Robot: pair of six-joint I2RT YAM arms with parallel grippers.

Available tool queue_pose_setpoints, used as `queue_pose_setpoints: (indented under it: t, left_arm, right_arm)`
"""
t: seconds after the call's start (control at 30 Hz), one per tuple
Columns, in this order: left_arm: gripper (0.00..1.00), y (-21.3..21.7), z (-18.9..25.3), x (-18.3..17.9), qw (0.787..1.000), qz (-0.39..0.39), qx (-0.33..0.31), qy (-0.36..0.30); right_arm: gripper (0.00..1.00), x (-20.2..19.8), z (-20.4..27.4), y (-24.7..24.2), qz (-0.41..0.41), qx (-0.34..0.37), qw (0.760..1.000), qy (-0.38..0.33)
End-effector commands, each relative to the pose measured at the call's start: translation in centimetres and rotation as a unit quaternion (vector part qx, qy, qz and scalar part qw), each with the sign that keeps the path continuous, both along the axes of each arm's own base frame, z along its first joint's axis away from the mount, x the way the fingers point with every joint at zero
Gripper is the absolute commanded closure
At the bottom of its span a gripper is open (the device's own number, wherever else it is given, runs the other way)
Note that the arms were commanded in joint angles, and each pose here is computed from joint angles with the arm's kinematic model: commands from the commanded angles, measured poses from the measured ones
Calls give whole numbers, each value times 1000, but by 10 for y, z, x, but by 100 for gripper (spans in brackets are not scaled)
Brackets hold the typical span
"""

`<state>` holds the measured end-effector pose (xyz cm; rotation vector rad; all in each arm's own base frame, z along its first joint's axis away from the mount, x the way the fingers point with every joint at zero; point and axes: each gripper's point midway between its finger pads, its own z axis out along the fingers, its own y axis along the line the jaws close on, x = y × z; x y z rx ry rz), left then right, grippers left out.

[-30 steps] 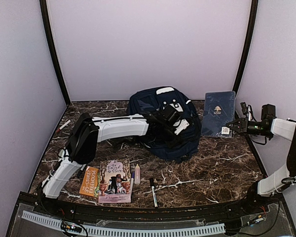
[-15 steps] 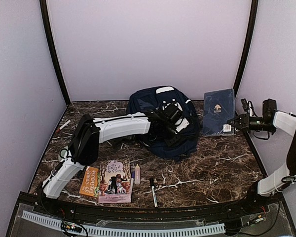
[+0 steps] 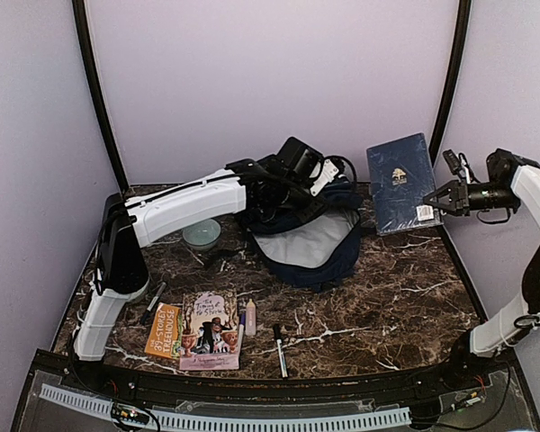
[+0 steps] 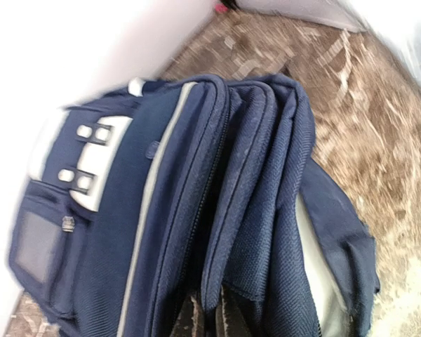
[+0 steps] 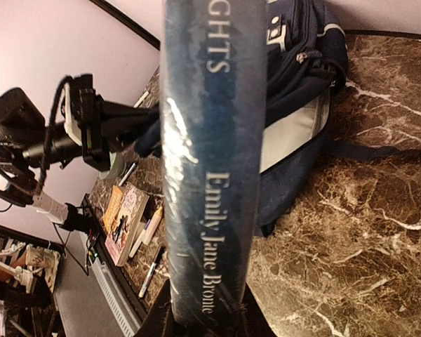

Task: Pack the student bag
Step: Grab the largest pocket of the student bag, then place the book in the largest pocket of the bag.

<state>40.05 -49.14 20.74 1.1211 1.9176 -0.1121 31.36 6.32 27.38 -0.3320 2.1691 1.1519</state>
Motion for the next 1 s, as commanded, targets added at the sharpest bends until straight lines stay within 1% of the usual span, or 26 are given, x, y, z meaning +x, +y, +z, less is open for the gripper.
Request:
queue_pose_setpoints:
  t: [0.0,0.17,0.27,0.3,0.4,0.47,0.57,0.63,0.83,0.93,0.97]
  left_arm:
    - [100,18,106,14,992,33,-72,-100]
    - [100,20,131,21,985,43,-81,-146]
    - [100,20,138,24,982,47,-89,-159]
    - [100,20,139,25,982,49,-92,-160]
    - [100,21,134,26,982,55,-97,-151]
    - [100,20,126,25,984,58,-102,-134]
    - [100,18,113,22,987,58,-109,-106]
    - [100,17,107,21,987,59,-113,-98]
    - [100,15,95,25,986,63,-118,-96]
    - [100,15,88,30,986,68,-122,-91]
    - [100,15,87,31,986,69,-124,-89]
  right_arm:
    - [100,-34,27,18,73,12,997,-22]
    - [100,-44,-1,36,88,46,995,17]
    - [100,-48,-21,54,113,79,989,56]
    - [100,-46,-26,57,114,78,988,63]
    - [100,-46,-36,66,128,80,985,85]
    - [100,-46,-44,70,134,86,982,102]
    - [100,-50,-65,75,120,97,979,134]
    - [100,-54,-71,79,120,98,979,134]
    - [100,-84,-68,100,145,104,977,116]
    - [100,-94,-67,100,117,115,980,110]
    - [100,-99,-67,100,107,126,979,120]
